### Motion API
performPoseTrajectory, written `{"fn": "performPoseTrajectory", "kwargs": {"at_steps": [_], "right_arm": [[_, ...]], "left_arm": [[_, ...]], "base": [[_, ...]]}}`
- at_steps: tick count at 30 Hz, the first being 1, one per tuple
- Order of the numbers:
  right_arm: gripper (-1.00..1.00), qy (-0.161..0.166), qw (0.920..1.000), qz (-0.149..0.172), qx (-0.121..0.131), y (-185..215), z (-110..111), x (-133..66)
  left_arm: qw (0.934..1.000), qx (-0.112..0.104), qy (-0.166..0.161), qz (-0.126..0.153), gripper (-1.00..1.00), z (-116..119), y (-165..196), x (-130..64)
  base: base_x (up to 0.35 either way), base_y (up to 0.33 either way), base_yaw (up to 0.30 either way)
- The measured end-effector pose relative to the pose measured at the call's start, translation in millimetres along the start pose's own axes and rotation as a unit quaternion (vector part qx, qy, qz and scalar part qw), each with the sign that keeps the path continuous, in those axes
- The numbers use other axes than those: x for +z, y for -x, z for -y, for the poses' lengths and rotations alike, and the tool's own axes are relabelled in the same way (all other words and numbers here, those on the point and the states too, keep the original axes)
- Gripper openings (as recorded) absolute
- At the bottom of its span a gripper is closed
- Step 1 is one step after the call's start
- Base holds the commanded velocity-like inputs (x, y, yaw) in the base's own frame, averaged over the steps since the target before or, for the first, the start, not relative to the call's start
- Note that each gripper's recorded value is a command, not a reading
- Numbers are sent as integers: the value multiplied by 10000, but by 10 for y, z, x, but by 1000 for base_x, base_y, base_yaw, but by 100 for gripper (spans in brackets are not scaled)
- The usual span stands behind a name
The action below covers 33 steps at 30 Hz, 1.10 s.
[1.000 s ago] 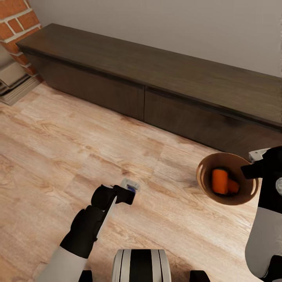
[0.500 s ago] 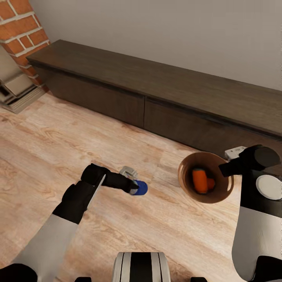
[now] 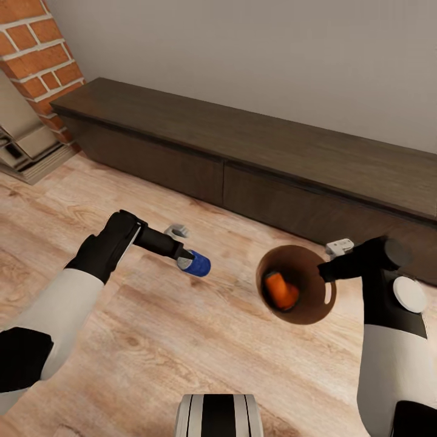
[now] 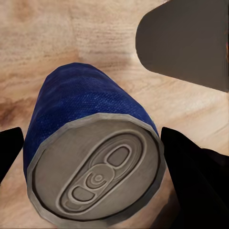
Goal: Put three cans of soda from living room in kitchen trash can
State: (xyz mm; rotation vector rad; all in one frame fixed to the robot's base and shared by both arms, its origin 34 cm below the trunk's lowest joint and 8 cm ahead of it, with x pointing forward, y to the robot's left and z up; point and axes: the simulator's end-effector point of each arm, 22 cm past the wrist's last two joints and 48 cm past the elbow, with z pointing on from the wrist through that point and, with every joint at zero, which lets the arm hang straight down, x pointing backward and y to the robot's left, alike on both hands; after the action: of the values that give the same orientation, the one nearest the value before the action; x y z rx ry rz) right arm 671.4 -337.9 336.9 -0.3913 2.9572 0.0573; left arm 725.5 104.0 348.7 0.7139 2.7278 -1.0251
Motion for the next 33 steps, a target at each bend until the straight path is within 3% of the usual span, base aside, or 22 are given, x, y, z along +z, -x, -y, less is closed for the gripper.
{"fn": "performPoseTrajectory", "kwargs": {"at_steps": [7,16,19,25,26,27,28,29,31,33], "right_arm": [[-100,-18,9996,-295,-9,-289,-77,251],[-100,-38,9991,-411,-124,-315,-240,427],[-100,-112,9993,-285,-190,-185,-173,347],[-100,-617,9966,-167,-528,25,118,130],[-100,-748,9948,-411,-557,159,79,30],[-100,-687,9955,-350,-553,274,37,-115],[-100,-598,9966,-10,-562,432,-23,-240],[-100,-357,9972,297,-592,572,-141,-271],[-100,215,9969,430,-619,617,-406,-256],[-100,122,9972,408,-614,612,-362,-259]], "left_arm": [[9996,280,-11,22,-100,170,-22,185],[9982,570,-185,62,-100,469,-57,401],[9989,439,-178,-30,-100,383,-123,363],[9995,186,-245,-50,-100,261,-100,208],[9939,-86,-1096,132,-100,395,45,-247],[9848,-52,-1609,660,-100,364,343,-1056],[9812,-132,-1649,992,-100,303,448,-1243],[9839,57,-1688,590,-100,443,307,-1039],[9814,272,-1773,689,-100,569,378,-1121],[9788,372,-1858,772,-100,650,426,-1175]], "base": [[0,0,0],[0,0,0],[0,0,0],[0,0,0],[0,0,0],[0,0,0],[0,0,0],[0,0,0],[0,0,0],[0,0,0]]}}
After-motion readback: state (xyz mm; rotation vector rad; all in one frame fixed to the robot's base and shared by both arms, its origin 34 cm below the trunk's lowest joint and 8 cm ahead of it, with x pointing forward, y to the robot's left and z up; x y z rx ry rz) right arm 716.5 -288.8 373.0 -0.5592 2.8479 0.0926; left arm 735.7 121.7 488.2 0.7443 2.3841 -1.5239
